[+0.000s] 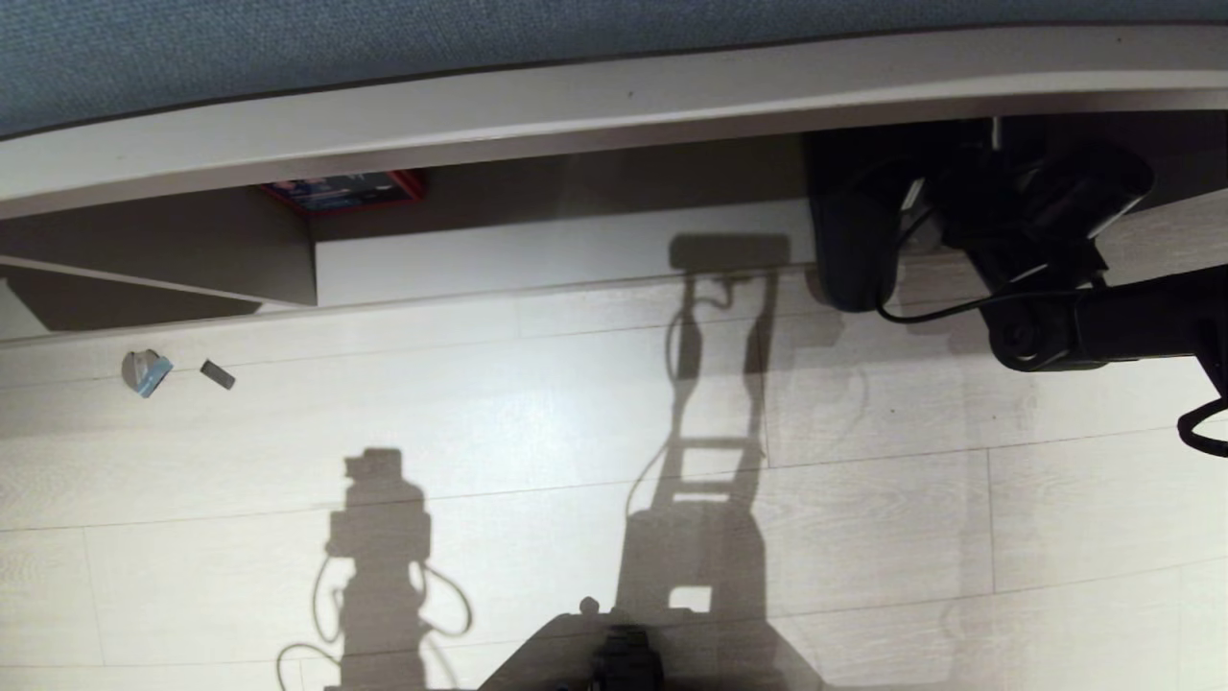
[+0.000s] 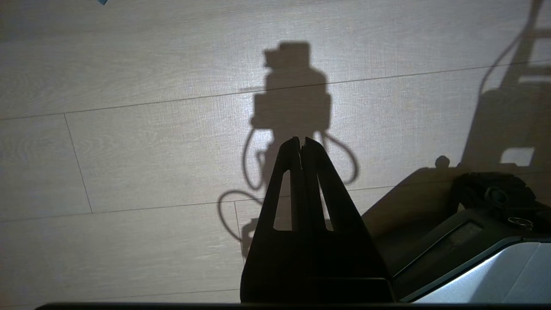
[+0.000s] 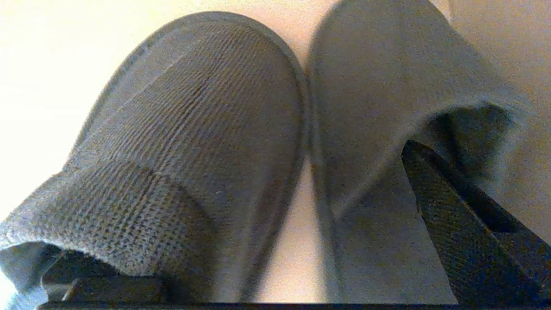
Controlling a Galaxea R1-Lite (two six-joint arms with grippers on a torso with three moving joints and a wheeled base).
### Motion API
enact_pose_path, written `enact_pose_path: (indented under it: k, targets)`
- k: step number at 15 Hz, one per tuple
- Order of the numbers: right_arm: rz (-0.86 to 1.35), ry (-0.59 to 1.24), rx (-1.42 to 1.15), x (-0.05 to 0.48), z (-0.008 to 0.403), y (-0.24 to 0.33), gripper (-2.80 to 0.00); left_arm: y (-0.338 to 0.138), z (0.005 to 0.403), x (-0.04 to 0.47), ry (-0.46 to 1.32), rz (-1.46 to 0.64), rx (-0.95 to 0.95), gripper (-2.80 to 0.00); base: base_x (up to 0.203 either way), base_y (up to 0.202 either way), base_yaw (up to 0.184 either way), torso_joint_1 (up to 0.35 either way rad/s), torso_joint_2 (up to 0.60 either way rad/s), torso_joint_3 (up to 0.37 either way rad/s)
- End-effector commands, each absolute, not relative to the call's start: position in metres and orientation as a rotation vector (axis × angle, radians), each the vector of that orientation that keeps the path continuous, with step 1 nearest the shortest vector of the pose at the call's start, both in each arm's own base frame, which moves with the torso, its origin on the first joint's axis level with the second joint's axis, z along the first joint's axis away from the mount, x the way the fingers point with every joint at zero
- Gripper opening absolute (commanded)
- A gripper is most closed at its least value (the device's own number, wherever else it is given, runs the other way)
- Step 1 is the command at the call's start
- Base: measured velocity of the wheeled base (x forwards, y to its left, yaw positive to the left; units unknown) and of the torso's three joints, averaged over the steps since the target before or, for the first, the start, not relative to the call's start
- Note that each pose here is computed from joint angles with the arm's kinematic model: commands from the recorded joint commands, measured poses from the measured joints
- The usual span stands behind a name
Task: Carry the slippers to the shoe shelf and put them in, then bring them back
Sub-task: Pick up the slippers in the shoe cabinet
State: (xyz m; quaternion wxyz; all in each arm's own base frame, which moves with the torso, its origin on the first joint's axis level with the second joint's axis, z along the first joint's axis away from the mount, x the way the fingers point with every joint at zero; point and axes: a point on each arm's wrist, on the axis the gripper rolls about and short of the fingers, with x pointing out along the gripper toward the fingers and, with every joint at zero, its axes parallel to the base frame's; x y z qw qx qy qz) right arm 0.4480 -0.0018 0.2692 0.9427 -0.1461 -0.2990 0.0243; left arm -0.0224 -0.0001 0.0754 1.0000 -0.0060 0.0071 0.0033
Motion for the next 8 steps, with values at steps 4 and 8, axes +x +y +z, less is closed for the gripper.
enact_pose_path:
  k: [4,8]
  targets:
    - [0.051,-0.61,-0.308,0.463,0.268,-0.005,0.0,0.0,0.076,-0.022,0.015,0.008,-0.012,-2.8,0.0,0.0,0.0,0.0,0.0,0.0]
    - [0.049,-0.628,-0.316,0.473,0.272,-0.007,0.0,0.0,0.076,-0.022,0.015,0.008,-0.012,-2.8,0.0,0.0,0.0,0.0,0.0,0.0]
